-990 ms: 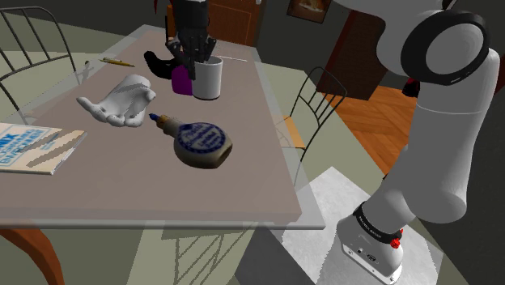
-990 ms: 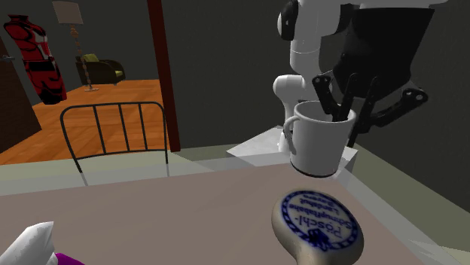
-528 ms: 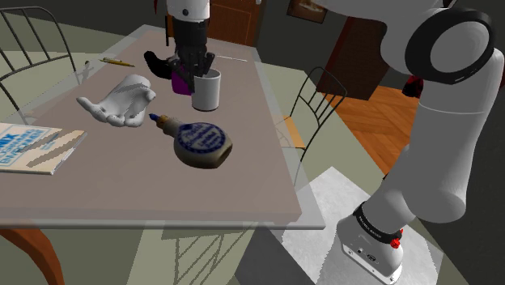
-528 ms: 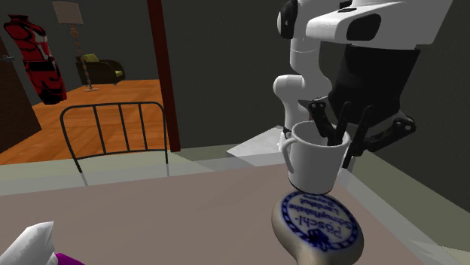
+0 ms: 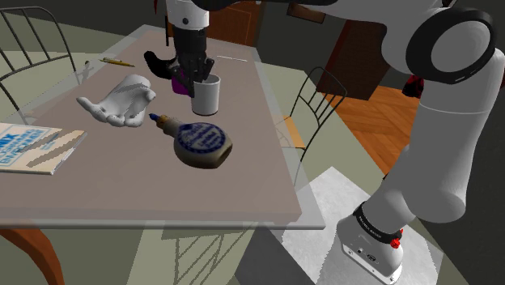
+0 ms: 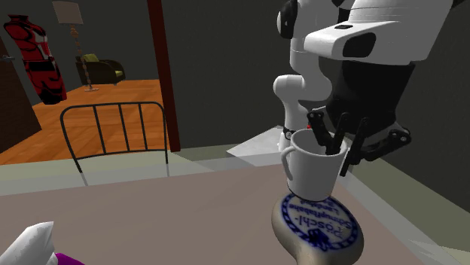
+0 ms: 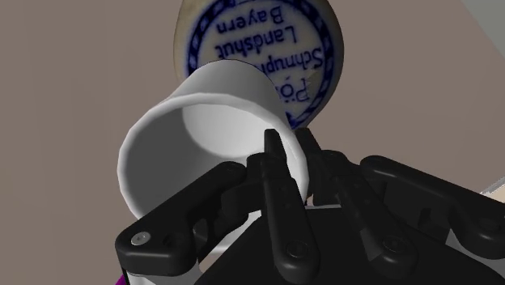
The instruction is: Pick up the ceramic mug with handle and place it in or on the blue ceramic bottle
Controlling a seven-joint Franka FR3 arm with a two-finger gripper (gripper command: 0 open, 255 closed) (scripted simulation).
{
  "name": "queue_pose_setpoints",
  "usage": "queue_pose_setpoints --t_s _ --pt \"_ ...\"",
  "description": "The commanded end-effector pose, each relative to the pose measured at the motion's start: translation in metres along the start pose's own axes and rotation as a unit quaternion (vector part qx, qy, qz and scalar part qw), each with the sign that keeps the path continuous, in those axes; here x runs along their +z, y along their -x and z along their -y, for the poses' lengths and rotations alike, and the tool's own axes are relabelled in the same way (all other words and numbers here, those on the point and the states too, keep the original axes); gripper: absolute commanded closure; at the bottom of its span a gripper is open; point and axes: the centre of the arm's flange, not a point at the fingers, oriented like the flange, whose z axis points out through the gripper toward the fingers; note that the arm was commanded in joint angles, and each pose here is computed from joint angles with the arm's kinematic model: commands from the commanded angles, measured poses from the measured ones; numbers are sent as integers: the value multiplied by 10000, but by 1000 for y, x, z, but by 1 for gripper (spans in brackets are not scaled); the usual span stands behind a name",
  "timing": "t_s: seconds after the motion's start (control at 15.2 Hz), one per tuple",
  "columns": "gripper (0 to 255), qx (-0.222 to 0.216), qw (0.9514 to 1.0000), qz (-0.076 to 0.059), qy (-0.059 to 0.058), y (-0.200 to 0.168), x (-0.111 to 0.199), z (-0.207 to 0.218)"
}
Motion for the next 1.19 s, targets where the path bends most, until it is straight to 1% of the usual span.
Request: queue_pose_setpoints --t_s 0.0,0.07,0.4,0.66,1.12 --pt "255 0 10000 -2 -1 0 0 0" --pt "0 0 10000 -2 -1 0 0 0" --pt "0 0 10000 -2 -1 0 0 0" --pt "0 0 10000 -2 -1 0 -50 0" --pt "0 0 10000 -2 -1 0 -50 0"
